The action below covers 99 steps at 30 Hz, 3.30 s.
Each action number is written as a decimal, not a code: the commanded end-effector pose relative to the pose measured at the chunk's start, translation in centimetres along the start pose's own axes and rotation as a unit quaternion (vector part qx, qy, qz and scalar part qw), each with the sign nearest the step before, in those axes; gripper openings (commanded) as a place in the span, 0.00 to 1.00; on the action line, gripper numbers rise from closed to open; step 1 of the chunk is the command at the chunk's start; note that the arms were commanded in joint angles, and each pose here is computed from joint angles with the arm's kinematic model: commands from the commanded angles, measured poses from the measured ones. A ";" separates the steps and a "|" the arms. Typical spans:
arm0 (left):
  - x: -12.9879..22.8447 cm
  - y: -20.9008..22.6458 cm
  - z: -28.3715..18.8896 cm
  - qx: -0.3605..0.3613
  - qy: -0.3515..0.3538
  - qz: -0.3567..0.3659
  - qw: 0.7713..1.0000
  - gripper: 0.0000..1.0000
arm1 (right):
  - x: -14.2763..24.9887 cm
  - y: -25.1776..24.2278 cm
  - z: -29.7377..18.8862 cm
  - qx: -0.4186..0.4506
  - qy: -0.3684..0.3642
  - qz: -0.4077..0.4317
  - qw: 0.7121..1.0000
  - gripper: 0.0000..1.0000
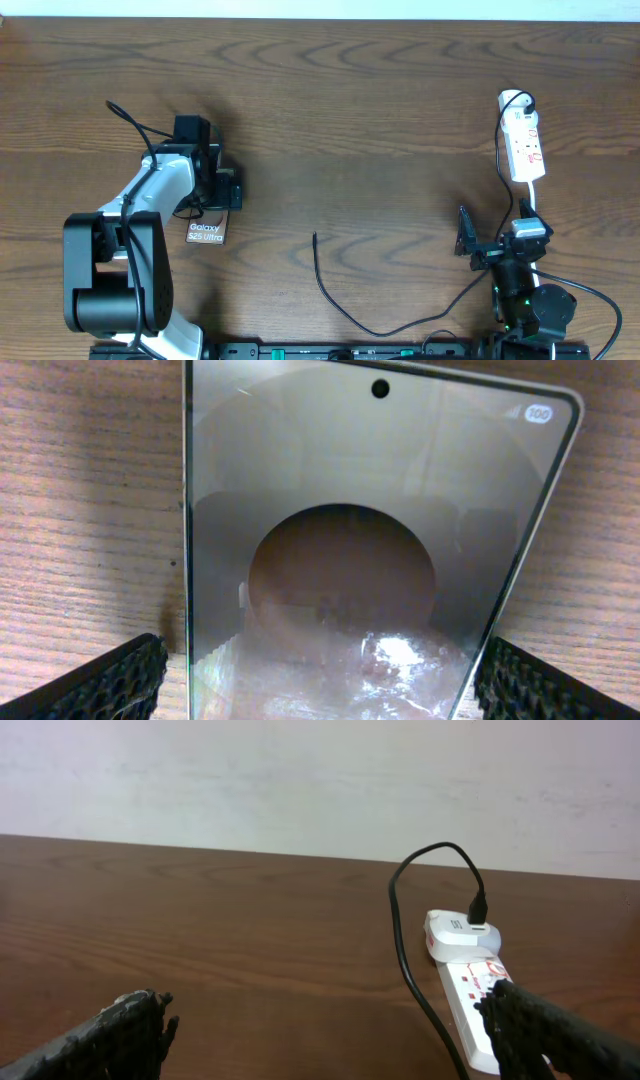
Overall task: Plug charger to phone and switch on socket
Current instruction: 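Lower the open left gripper around the phone's bottom edge, then close the left gripper on the phone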
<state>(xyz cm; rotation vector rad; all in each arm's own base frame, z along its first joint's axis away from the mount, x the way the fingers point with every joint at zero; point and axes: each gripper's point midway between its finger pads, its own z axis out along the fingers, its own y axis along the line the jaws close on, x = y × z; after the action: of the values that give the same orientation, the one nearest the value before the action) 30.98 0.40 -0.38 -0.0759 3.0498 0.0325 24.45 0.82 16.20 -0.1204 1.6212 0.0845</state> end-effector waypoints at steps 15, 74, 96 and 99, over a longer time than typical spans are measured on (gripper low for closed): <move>1.5 0.5 1.3 -0.012 0.023 -0.006 1.000 0.98 | 0.1 0.1 0.0 -0.001 0.002 -0.004 1.000 0.99; 3.4 0.5 1.7 -0.011 0.054 0.004 0.998 0.98 | 0.1 0.1 0.0 -0.001 0.002 -0.004 1.000 0.99; 3.7 0.5 1.7 -0.010 0.061 0.027 0.998 0.92 | 0.1 0.1 0.0 -0.001 0.002 -0.004 1.000 0.99; 3.7 0.5 1.7 -0.010 0.061 0.027 0.998 0.90 | 0.1 0.1 0.0 -0.001 0.002 -0.004 1.000 0.99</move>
<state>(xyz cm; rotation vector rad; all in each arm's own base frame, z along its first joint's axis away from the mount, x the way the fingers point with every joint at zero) 29.82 -0.06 -0.58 -0.0218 3.0830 -0.0107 24.45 0.82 16.21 -0.1204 1.6209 0.0844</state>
